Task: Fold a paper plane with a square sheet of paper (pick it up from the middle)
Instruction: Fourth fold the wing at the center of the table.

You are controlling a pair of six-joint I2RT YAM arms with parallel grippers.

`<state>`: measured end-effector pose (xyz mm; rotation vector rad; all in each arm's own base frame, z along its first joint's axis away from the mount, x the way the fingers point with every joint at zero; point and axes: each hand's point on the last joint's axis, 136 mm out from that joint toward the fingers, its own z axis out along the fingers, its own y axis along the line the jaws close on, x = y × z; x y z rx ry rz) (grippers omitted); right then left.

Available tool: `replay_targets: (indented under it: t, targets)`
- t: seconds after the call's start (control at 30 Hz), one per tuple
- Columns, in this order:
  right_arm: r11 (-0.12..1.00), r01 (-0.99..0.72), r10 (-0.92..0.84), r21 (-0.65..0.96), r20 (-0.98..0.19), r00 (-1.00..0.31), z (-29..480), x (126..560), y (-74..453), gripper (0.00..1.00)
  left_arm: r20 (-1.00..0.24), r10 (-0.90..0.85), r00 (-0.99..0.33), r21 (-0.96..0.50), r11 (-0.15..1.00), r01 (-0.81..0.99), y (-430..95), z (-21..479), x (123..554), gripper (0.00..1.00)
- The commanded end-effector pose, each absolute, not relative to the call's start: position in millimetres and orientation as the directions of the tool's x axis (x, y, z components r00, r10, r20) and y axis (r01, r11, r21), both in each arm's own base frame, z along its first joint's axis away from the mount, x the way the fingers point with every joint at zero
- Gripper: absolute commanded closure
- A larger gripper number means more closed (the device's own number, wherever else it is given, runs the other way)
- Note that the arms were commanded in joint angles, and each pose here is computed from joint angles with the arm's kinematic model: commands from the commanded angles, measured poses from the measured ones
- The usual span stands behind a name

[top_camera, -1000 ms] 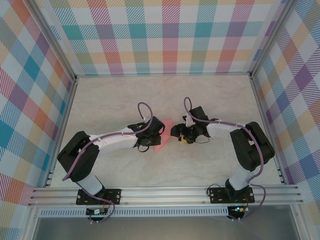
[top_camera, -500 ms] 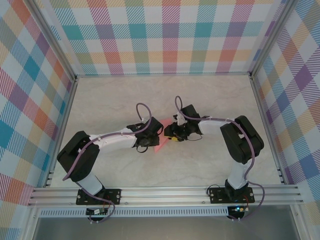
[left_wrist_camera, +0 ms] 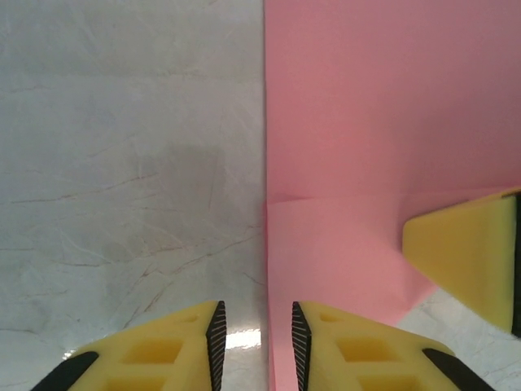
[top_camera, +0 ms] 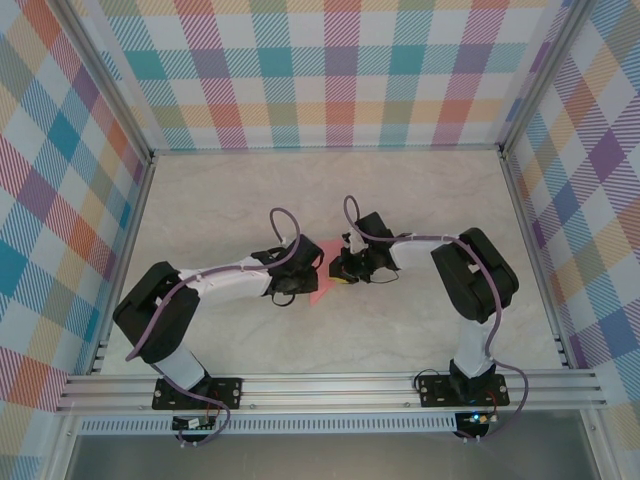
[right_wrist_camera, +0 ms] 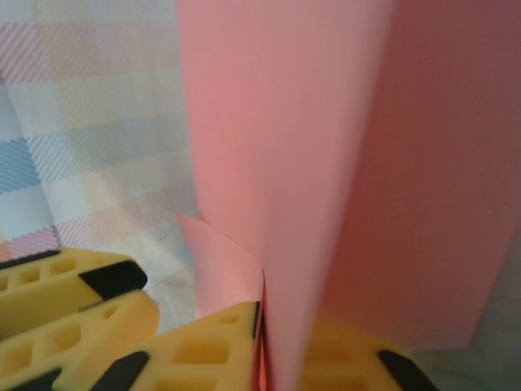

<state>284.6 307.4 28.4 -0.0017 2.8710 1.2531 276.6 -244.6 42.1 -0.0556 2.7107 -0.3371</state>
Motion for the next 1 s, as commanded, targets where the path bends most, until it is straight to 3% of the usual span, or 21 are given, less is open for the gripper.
replay_targets:
  t: [0.0, 0.43, 0.73, 0.97]
  targets:
    - [0.721, 0.035, 0.096, 0.692, -0.05, -0.994, 41, 292, 296, 0.93, -0.428, -0.11, -0.897, -0.317, 0.948, 0.035, -248, 60, 279, 0.65]
    - [0.82, 0.277, 0.346, 0.501, -0.049, -0.937, 56, 272, 237, 0.97, -0.549, -0.074, -0.833, -0.466, 0.854, 0.231, -275, 91, 264, 0.3]
    - [0.833, 0.191, 0.332, 0.52, -0.193, -0.923, 110, 284, 235, 0.96, -0.614, -0.112, -0.781, -0.47, 0.847, 0.248, -266, 116, 264, 0.26]
    - [0.836, 0.175, 0.332, 0.521, -0.226, -0.916, 122, 287, 235, 0.95, -0.647, -0.141, -0.75, -0.469, 0.848, 0.246, -257, 126, 264, 0.25]
